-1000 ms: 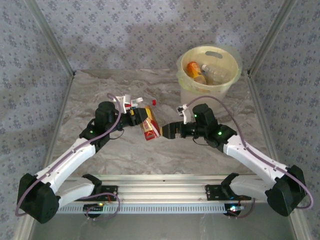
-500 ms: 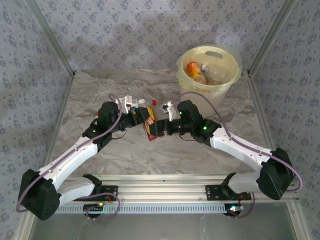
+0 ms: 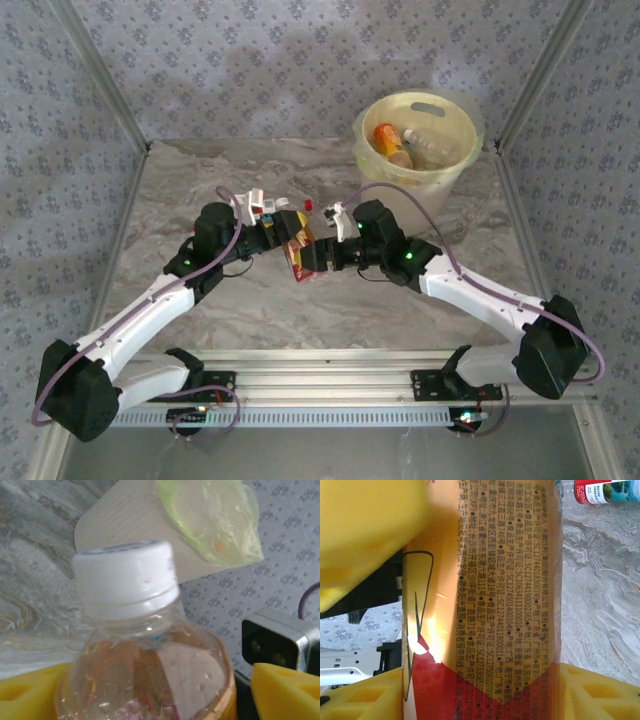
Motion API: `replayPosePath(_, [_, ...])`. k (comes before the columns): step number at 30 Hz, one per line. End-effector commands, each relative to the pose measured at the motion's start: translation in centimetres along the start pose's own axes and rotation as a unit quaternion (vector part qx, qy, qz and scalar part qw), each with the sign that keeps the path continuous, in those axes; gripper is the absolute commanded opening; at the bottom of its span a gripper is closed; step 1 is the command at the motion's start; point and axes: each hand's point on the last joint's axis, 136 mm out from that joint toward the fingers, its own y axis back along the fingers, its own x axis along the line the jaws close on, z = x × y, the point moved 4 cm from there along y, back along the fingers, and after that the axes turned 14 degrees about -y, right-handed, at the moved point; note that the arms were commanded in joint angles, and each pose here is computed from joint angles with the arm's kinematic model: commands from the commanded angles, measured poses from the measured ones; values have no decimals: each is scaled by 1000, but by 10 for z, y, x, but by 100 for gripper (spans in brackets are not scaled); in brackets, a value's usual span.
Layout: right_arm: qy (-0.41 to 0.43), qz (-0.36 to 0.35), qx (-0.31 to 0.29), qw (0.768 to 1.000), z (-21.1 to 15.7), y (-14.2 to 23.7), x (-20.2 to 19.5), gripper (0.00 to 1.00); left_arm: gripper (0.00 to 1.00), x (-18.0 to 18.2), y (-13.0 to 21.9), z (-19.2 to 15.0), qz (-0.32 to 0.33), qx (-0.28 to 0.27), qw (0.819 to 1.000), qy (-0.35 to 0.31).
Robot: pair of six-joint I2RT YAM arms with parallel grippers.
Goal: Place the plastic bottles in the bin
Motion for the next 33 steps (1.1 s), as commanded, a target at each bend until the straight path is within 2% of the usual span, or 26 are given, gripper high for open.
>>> replayPosePath(1, [32, 10, -27, 999, 13, 23, 21, 57, 100, -40, 13, 30, -61, -47, 997, -32])
replayPosePath(7, [36, -23, -58, 997, 21, 60, 11, 57, 99, -66, 32, 43, -88, -68, 990, -85])
replayPosePath(15, [58, -88, -117, 988, 35, 128, 9, 57, 100, -96, 58, 38, -124, -51, 968, -214])
replayPosePath(19, [79, -137, -169, 973, 53, 167, 19, 57, 100, -107, 69, 37, -132, -51, 956, -256])
replayPosePath(25, [118, -216, -222, 943, 83, 211, 28, 57, 100, -114, 73, 33, -143, -53, 948, -278])
replayPosePath(33, [145, -300, -264, 905, 133, 233, 28, 56, 100, -118, 77, 33, -138, -66, 944, -292])
